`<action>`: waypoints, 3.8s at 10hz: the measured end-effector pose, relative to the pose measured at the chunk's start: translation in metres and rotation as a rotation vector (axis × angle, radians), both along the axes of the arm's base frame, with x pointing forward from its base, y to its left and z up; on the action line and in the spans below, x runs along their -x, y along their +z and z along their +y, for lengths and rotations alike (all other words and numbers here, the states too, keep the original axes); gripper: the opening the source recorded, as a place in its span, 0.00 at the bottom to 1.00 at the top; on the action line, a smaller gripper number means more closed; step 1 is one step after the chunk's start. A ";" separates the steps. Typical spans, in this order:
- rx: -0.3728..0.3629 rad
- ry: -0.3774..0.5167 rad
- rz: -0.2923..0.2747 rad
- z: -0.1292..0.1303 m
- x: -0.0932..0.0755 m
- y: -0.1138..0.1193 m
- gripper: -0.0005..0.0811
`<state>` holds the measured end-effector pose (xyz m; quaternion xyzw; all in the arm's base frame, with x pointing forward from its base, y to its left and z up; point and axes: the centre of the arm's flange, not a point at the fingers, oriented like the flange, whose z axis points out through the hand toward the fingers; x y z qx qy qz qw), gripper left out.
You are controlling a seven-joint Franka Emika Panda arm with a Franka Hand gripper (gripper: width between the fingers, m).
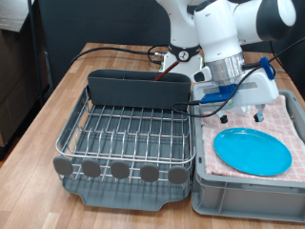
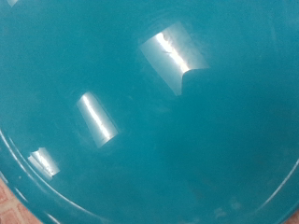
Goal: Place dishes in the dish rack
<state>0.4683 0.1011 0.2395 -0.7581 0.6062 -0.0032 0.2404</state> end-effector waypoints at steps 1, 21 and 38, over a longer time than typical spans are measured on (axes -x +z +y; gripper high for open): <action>-0.002 -0.004 0.001 0.000 -0.001 -0.003 0.99; 0.045 0.013 -0.023 0.008 -0.028 0.008 0.01; 0.025 -0.038 0.033 -0.024 0.013 0.006 0.99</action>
